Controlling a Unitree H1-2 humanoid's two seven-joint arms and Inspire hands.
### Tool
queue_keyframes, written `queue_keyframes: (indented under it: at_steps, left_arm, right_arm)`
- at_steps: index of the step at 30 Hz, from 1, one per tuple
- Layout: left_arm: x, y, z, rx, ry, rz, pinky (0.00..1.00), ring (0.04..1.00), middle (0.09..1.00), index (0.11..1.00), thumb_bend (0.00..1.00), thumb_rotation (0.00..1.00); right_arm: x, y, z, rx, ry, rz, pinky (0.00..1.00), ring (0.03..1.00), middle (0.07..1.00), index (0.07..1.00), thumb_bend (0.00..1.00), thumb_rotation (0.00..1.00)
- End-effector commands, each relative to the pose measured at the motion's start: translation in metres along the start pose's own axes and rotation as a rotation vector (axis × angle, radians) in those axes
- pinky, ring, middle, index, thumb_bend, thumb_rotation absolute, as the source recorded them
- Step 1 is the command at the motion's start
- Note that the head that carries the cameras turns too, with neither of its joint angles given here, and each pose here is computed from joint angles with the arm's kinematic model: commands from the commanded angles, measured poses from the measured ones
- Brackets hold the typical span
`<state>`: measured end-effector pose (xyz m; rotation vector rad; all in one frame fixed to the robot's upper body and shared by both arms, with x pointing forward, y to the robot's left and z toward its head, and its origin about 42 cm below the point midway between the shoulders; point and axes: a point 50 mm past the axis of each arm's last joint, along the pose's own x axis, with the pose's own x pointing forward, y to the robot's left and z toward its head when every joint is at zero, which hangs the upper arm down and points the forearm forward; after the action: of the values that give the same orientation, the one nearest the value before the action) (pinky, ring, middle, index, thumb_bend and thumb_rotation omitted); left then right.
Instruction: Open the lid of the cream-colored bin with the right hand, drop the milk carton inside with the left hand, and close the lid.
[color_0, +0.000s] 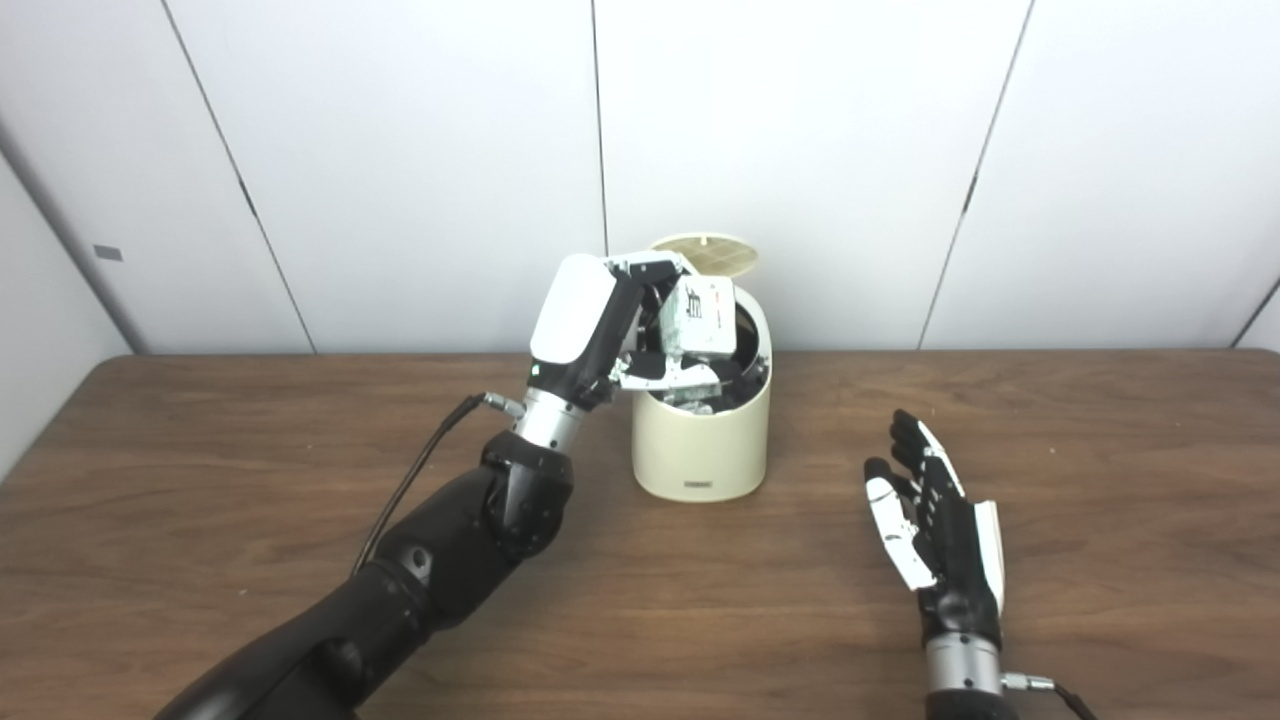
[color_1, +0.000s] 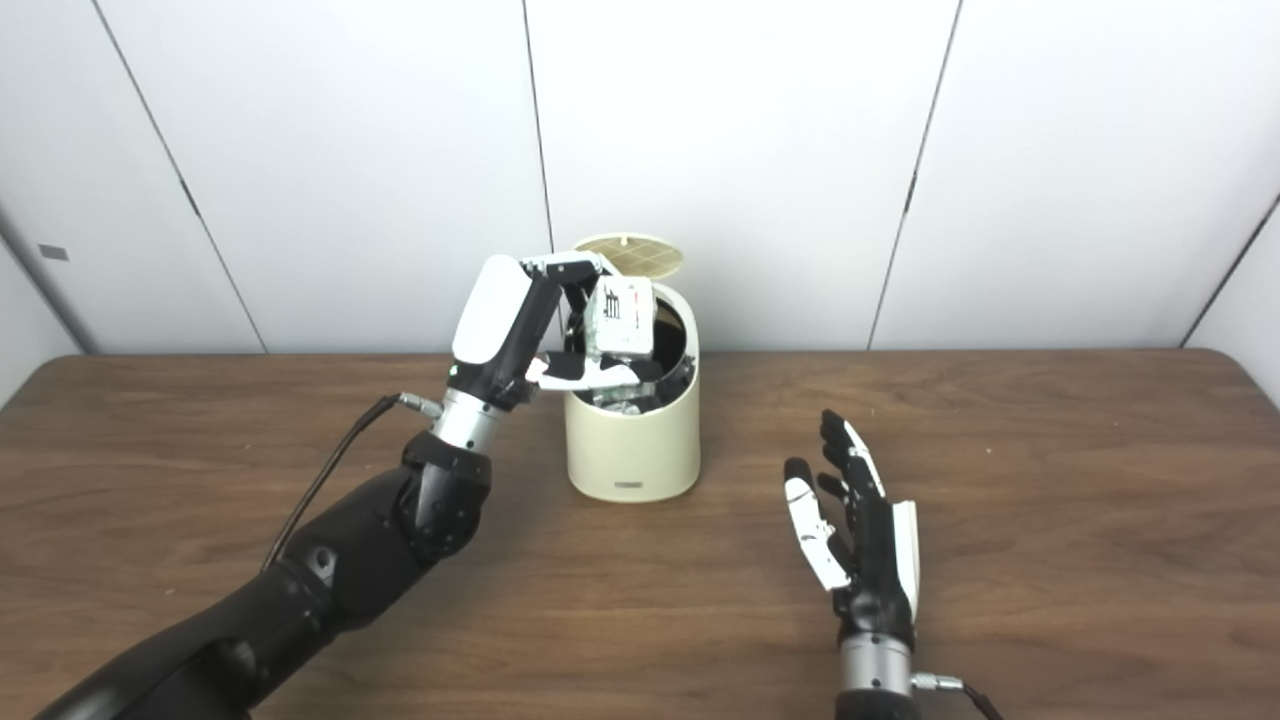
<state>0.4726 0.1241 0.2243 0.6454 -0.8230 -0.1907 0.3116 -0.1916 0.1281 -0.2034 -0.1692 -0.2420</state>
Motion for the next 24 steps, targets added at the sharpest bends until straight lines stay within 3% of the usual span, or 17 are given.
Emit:
queue_keyframes:
  at_steps: [1, 3, 6, 24]
  left_arm:
    - [0.0206, 0.0180, 0.0075, -0.039, -0.039, 0.008, 0.44, 0.495, 0.506, 0.497, 0.76, 0.20]
    - [0.0193, 0.0188, 0.0067, -0.066, -0.022, -0.021, 0.48, 0.527, 0.533, 0.529, 0.95, 0.38]
    - [0.0186, 0.0195, 0.0064, -0.080, -0.014, -0.038, 0.50, 0.557, 0.560, 0.558, 1.00, 0.48]
    - [0.0171, 0.0167, 0.0058, -0.066, -0.010, -0.052, 0.49, 0.564, 0.571, 0.555, 1.00, 0.44]
  right_arm:
    - [-0.0097, 0.0020, -0.0070, 0.002, 0.012, 0.010, 0.80, 0.879, 0.881, 0.866, 0.15, 0.63]
    - [-0.0097, 0.0021, -0.0070, 0.007, 0.015, 0.013, 0.81, 0.882, 0.886, 0.870, 0.17, 0.66]
    - [-0.0097, 0.0021, -0.0069, 0.015, 0.017, 0.017, 0.82, 0.885, 0.891, 0.877, 0.17, 0.67]
    - [-0.0102, 0.0029, -0.0049, -0.001, 0.019, 0.013, 0.80, 0.881, 0.882, 0.866, 0.15, 0.64]
